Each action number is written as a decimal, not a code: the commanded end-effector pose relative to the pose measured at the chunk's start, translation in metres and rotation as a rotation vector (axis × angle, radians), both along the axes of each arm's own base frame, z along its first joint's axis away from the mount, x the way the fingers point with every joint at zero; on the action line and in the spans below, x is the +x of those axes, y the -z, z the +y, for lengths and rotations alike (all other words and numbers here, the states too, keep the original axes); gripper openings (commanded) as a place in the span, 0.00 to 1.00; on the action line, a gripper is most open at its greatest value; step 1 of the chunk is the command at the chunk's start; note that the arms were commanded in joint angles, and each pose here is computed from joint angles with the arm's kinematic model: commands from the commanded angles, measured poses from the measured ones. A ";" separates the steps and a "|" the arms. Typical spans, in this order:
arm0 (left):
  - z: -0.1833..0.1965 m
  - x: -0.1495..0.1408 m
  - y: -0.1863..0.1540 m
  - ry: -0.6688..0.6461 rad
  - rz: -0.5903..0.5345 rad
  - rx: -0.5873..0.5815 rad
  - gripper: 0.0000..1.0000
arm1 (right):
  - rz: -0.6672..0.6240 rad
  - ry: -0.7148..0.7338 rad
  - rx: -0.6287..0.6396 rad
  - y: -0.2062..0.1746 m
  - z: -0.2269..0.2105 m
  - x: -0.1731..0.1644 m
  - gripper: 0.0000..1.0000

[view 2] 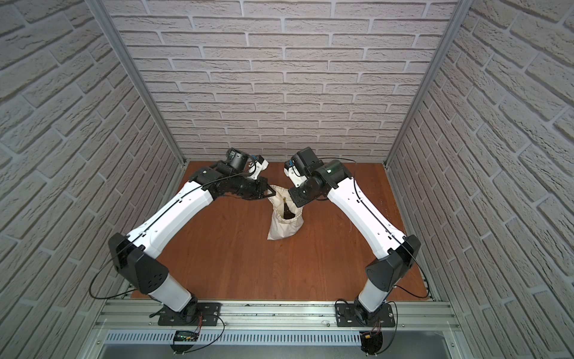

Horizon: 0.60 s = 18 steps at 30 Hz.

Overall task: Close the soil bag
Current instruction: Adjust the soil bag at the center of the board.

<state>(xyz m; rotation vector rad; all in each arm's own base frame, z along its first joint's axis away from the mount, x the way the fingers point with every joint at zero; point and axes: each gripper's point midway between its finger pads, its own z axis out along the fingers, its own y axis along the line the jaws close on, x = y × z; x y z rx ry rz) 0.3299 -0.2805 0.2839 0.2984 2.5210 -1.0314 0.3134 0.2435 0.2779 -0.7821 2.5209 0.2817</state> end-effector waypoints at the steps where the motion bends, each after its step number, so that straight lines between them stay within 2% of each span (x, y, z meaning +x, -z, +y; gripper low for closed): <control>1: 0.002 -0.003 -0.005 0.015 -0.024 0.015 0.14 | -0.055 0.009 0.031 -0.014 0.000 0.005 0.03; 3: 0.004 -0.003 -0.006 0.010 -0.027 0.027 0.31 | -0.047 0.011 0.048 -0.015 0.002 0.004 0.03; 4: 0.005 -0.004 -0.006 0.006 -0.027 0.030 0.46 | -0.040 0.011 0.062 -0.016 0.004 0.003 0.03; 6: 0.006 -0.007 -0.009 0.006 -0.040 0.031 0.95 | -0.031 0.005 0.091 -0.018 0.009 0.001 0.03; 7: 0.004 -0.009 -0.011 0.011 -0.047 0.028 0.98 | -0.029 0.004 0.102 -0.019 0.010 0.001 0.03; 11: 0.005 -0.017 -0.012 -0.006 -0.046 0.044 0.98 | -0.036 0.002 0.125 -0.021 0.013 0.001 0.03; 18: 0.001 -0.028 0.006 -0.034 0.041 0.044 0.98 | -0.038 0.002 0.133 -0.020 0.015 0.003 0.03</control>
